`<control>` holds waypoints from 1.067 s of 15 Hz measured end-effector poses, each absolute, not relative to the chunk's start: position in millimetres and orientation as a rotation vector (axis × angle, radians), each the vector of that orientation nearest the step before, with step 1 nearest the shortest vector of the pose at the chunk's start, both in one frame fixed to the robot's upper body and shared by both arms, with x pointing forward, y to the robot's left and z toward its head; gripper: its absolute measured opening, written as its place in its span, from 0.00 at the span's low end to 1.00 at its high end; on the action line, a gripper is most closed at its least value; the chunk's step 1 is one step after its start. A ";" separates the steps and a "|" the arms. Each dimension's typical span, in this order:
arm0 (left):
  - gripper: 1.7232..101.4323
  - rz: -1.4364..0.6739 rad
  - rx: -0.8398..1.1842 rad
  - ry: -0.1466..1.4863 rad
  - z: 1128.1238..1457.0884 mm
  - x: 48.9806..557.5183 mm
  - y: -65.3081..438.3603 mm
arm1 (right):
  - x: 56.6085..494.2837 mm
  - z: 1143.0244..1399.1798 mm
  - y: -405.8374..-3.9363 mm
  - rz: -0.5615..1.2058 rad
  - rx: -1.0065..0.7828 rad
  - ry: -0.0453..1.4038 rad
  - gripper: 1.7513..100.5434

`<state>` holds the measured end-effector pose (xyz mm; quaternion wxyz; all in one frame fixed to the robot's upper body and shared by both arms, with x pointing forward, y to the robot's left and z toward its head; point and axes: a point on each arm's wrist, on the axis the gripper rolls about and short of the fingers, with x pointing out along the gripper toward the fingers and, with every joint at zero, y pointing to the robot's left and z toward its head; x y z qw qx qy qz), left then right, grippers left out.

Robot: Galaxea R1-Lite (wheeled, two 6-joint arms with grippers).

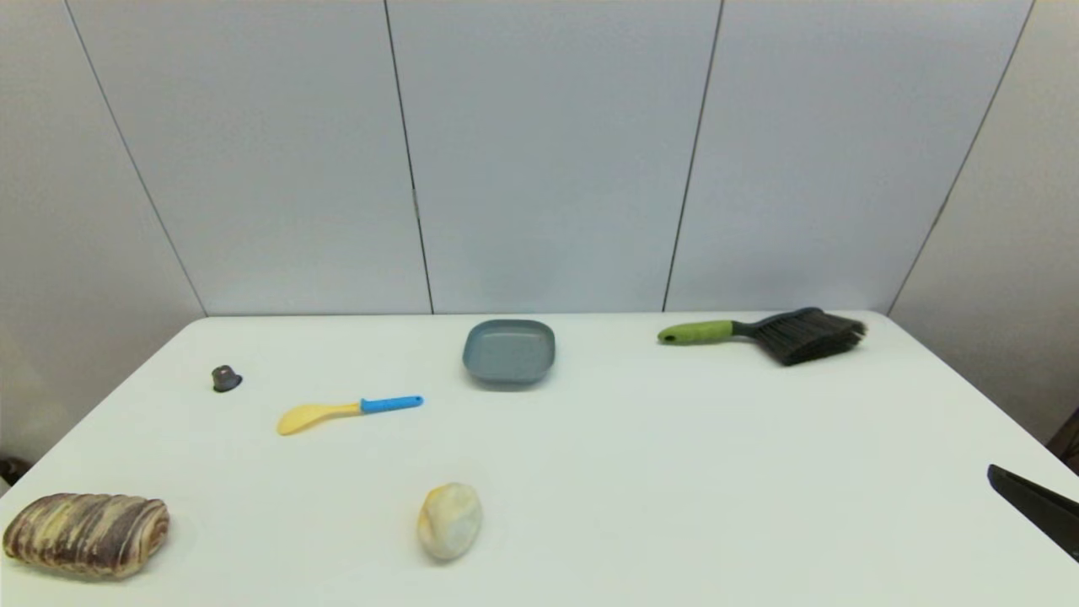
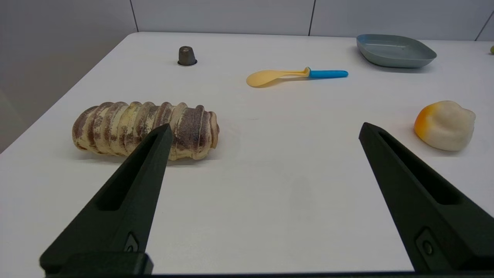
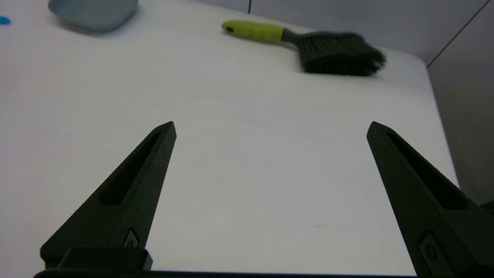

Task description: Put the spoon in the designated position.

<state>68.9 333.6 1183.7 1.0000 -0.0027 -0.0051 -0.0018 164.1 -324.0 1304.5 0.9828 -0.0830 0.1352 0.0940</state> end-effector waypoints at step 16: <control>0.96 -0.004 -0.006 -0.010 1183.7 68.9 333.6 | 89.0 1206.7 -341.4 -0.257 -0.107 0.254 0.97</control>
